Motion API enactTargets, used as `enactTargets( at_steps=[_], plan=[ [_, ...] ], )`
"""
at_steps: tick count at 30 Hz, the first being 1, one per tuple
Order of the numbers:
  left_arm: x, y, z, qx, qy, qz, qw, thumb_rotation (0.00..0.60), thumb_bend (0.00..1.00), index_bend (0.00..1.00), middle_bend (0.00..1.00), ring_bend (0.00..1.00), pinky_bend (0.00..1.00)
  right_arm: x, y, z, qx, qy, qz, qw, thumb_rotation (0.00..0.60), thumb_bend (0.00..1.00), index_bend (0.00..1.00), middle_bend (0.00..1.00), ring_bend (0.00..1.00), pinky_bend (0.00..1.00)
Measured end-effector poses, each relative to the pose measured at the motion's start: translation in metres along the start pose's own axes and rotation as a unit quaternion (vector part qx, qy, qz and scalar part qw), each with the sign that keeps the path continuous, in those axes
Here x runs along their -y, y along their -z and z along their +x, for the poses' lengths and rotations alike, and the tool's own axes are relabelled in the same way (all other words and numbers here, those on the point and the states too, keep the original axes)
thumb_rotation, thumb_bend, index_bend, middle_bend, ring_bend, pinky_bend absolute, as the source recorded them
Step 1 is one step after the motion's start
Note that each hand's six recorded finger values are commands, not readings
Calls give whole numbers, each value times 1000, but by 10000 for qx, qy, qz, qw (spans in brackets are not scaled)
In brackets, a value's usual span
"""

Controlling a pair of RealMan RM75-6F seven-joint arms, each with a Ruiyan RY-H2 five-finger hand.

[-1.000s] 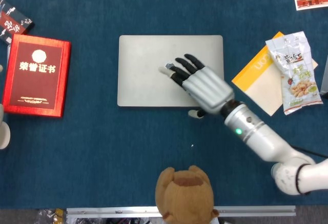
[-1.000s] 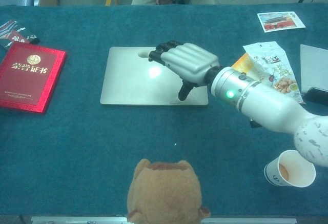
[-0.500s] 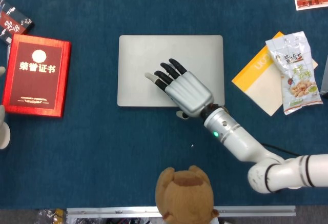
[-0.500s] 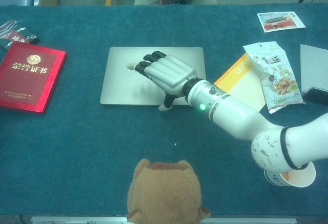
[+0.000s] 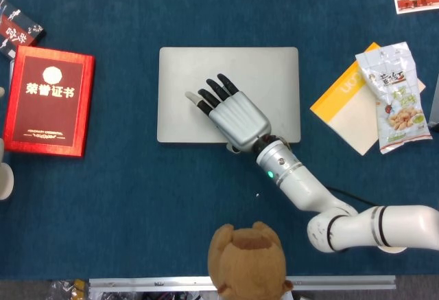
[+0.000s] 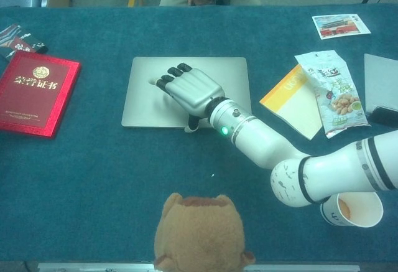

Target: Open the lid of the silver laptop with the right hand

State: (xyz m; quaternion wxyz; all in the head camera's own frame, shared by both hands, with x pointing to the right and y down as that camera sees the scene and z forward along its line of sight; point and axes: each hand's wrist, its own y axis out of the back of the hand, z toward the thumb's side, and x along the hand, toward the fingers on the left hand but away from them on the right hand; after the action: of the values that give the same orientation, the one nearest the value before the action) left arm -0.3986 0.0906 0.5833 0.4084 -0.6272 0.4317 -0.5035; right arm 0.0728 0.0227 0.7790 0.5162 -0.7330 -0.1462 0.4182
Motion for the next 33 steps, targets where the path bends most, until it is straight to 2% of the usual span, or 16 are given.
enactTargets(
  at_steps=[12,20,26,33],
  plan=[
    [2,3,0,7,-6,-29,10000,504,440,171,108,63,56,2,-3,-7,44,4,105,9999,600,71,79,151,0,0],
    [1,5,-1,-15,-21,-44,10000,504,440,171,108,63,56,2,-4,-9,41,16,135,9999,600,311,79,151,0,0],
    [2,7,-1,-33,-9,-49,10000,504,440,171,108,63,56,0,-7,-8,1,48,182,9998,600,385,79,151,0,0],
    [6,9,3,-18,139,11,9999,503,439,174,115,63,56,-10,-8,-8,-5,163,219,9996,600,403,79,151,0,0]
  ],
)
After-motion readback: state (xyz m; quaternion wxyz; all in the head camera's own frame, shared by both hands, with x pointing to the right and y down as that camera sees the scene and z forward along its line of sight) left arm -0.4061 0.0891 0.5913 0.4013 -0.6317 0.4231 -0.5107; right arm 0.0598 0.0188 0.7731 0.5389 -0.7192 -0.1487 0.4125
